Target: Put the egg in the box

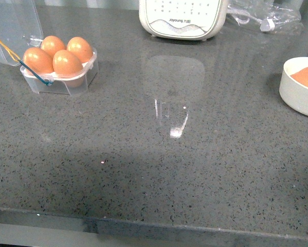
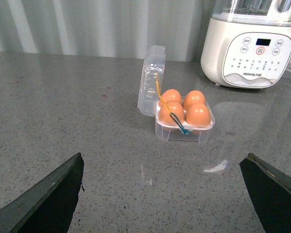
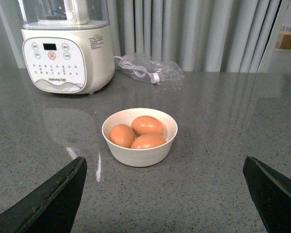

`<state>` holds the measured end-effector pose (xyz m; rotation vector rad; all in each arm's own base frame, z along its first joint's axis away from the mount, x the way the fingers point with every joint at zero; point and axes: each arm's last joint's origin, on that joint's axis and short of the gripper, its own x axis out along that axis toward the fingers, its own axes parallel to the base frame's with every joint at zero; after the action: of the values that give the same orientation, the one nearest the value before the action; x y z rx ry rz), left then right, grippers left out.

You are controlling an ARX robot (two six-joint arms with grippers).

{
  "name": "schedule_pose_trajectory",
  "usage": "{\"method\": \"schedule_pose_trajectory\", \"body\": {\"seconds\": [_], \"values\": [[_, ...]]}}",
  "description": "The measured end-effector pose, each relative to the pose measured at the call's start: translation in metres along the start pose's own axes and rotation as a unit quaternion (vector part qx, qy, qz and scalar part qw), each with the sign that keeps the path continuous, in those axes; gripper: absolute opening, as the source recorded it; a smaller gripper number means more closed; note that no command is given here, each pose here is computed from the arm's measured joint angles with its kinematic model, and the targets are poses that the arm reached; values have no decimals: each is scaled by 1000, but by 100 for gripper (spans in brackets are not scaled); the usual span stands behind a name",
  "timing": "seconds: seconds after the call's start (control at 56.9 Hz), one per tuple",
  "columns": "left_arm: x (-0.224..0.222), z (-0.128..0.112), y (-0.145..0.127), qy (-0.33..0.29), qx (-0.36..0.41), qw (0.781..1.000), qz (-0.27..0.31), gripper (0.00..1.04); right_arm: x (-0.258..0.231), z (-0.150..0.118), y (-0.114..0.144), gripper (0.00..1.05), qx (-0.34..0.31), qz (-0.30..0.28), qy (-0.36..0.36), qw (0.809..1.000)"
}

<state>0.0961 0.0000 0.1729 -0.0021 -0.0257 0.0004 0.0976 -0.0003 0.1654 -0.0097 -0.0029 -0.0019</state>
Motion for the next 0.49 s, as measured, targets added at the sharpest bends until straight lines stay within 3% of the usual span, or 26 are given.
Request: {"method": "schedule_pose_trajectory", "body": {"seconds": [0.316, 0.387, 0.457, 0.492], "values": [[0, 0, 0, 6, 1, 1000, 0, 98, 0, 0, 0, 97, 0, 0, 0, 1000], [2, -4, 0, 164, 5, 987, 0, 98, 0, 0, 0, 97, 0, 0, 0, 1000], [2, -11, 0, 264, 6, 964, 2, 98, 0, 0, 0, 97, 0, 0, 0, 1000], [2, -14, 0, 282, 7, 959, 2, 98, 0, 0, 0, 97, 0, 0, 0, 1000]]}}
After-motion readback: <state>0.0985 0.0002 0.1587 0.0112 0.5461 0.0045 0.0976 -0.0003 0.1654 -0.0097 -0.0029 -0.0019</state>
